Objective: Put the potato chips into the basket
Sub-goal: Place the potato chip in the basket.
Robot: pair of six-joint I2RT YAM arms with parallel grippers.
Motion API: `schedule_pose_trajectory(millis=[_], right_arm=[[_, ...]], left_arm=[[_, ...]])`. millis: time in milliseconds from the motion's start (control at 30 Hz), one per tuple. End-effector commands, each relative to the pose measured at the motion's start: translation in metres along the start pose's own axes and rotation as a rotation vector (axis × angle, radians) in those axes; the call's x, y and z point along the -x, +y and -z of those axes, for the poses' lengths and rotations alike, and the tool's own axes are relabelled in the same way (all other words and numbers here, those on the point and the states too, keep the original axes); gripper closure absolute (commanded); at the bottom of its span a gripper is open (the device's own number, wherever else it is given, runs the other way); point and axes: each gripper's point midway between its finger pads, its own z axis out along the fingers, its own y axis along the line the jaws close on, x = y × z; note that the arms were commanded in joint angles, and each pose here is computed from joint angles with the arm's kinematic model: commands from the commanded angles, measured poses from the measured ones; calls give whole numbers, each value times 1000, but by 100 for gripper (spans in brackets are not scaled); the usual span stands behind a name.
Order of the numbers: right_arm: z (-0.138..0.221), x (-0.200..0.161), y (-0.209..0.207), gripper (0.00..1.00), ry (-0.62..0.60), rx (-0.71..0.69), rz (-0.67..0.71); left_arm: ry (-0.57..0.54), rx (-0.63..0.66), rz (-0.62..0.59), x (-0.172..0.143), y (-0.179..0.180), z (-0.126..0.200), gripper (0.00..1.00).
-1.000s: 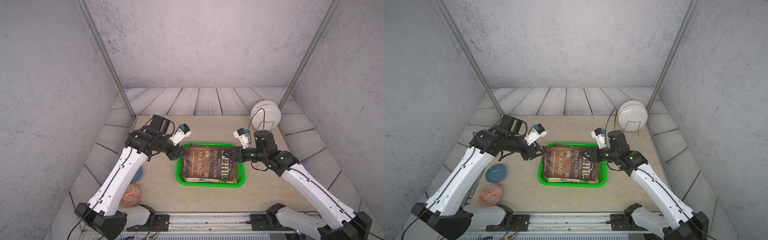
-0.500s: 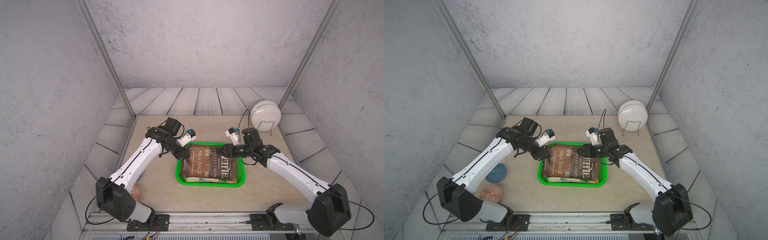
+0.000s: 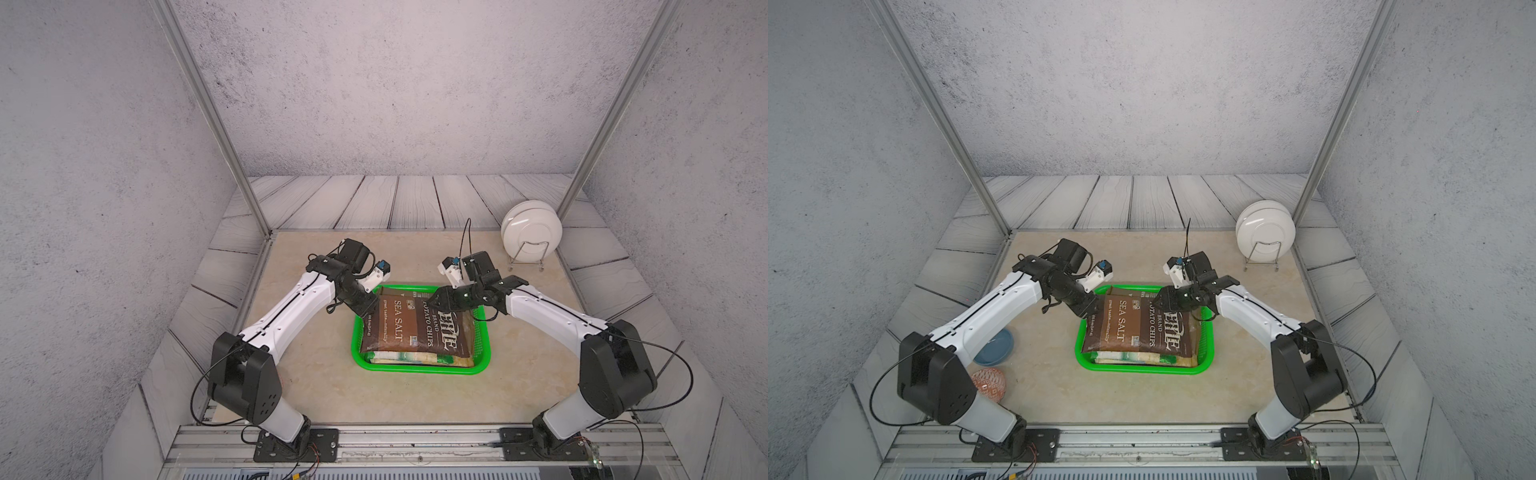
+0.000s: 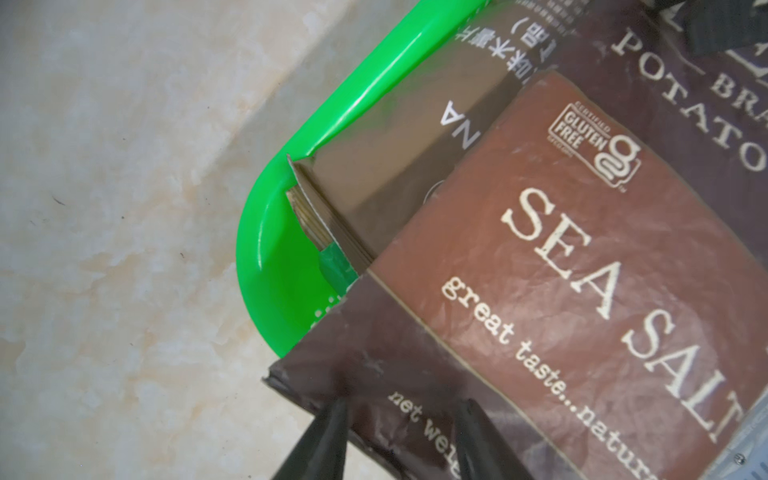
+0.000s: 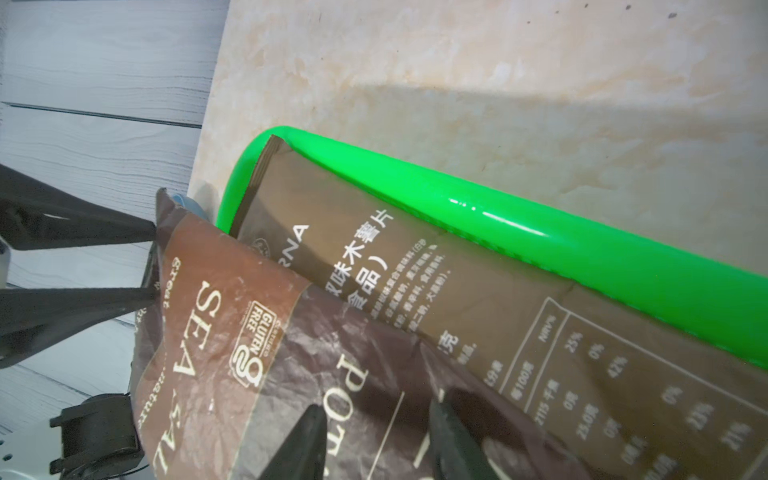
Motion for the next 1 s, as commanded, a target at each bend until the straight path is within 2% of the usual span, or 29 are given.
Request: schedule_pose_trajectory(millis=[0, 267, 400, 633, 800, 967], right_arm=[[-1, 5, -6, 55, 2, -34, 14], [25, 15, 12, 55, -47, -22, 38], [45, 17, 27, 55, -77, 1, 35], [83, 10, 52, 54, -154, 51, 31], [101, -2, 59, 53, -190, 78, 26], [120, -7, 44, 50, -295, -23, 48]], left_arm=[[35, 24, 11, -10, 6, -7, 52], [67, 34, -7, -22, 7, -15, 52], [56, -13, -12, -23, -2, -13, 50], [13, 30, -28, -14, 2, 10, 47], [-19, 21, -33, -11, -5, 33, 40], [-74, 46, -7, -12, -4, 55, 32]])
